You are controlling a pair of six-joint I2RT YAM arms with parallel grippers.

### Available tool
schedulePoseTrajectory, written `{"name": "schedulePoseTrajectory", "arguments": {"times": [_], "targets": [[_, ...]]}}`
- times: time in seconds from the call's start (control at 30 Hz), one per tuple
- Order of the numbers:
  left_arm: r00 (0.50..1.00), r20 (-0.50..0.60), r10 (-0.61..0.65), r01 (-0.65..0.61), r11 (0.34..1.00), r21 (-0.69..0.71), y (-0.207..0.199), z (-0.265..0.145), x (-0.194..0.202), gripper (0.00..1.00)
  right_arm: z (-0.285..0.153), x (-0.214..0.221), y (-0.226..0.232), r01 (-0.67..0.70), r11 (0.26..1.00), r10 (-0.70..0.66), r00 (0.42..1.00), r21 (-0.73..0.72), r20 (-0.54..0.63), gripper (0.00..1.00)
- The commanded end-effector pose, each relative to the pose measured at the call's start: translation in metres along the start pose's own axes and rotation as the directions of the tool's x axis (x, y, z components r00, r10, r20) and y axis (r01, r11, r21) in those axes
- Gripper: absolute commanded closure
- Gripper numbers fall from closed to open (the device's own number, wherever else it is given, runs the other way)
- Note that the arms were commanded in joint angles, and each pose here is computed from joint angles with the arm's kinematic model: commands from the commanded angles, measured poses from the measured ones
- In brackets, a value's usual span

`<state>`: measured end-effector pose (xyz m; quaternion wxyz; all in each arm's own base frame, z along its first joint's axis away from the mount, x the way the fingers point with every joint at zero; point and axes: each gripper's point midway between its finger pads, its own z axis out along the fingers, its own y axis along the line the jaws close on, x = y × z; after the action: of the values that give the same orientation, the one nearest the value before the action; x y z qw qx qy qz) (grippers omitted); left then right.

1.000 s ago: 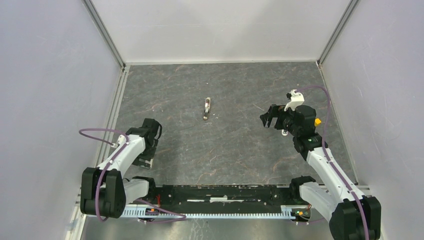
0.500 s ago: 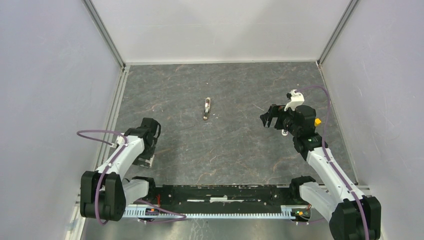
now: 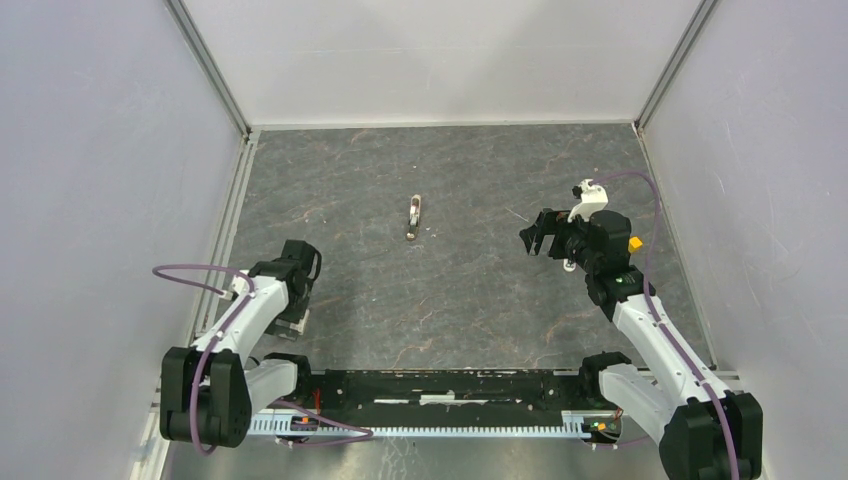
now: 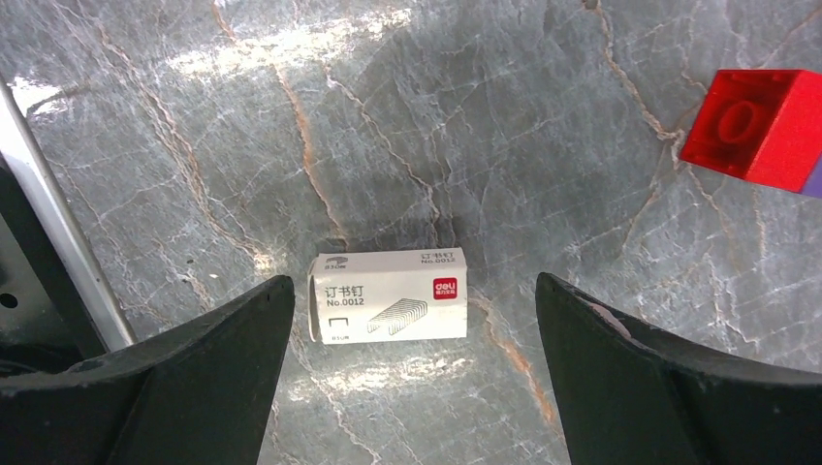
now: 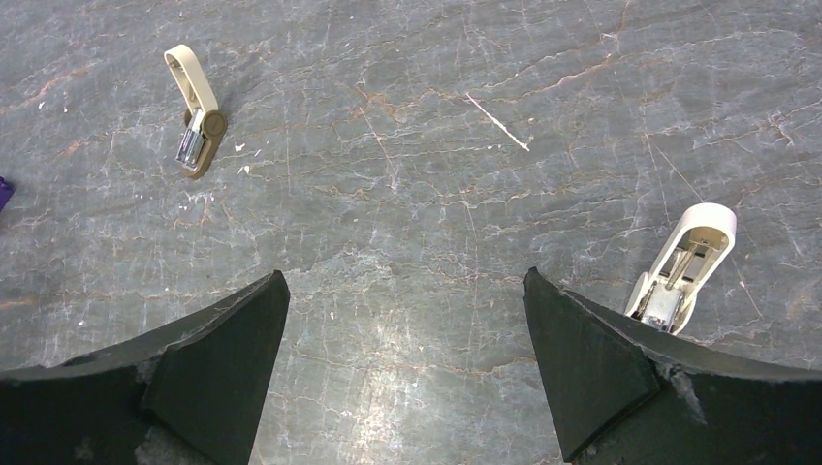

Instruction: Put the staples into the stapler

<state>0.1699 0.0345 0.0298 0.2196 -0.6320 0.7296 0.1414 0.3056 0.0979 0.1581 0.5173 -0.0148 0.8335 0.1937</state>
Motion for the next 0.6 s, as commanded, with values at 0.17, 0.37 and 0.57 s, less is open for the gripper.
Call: {"name": "schedulePoseTrajectory", "arguments": {"times": [0.17,0.37,0.57], "targets": [[1.0,0.015,-0.028,0.027,0.999,0.03,-0.0096,0.0114,0.0019,0.07,-0.0042,-0.0345,0.0129,0.01,0.999,-0.007,0.995,-0.031,0.095,0.02],[1.0,0.015,-0.008,0.008,1.0,0.002,-0.0032,0.0164,0.005,0.24,-0.0058,-0.0367,0.0141,0.012,0.999,-0.008,0.995,-0.035,0.103,0.02],[0.999,0.022,0.029,-0.029,0.999,0.027,-0.0072,0.0149,0.0027,0.3,-0.0064,-0.0361,0.0147,0.011,0.999,-0.007,0.995,-0.038,0.104,0.02]]}}
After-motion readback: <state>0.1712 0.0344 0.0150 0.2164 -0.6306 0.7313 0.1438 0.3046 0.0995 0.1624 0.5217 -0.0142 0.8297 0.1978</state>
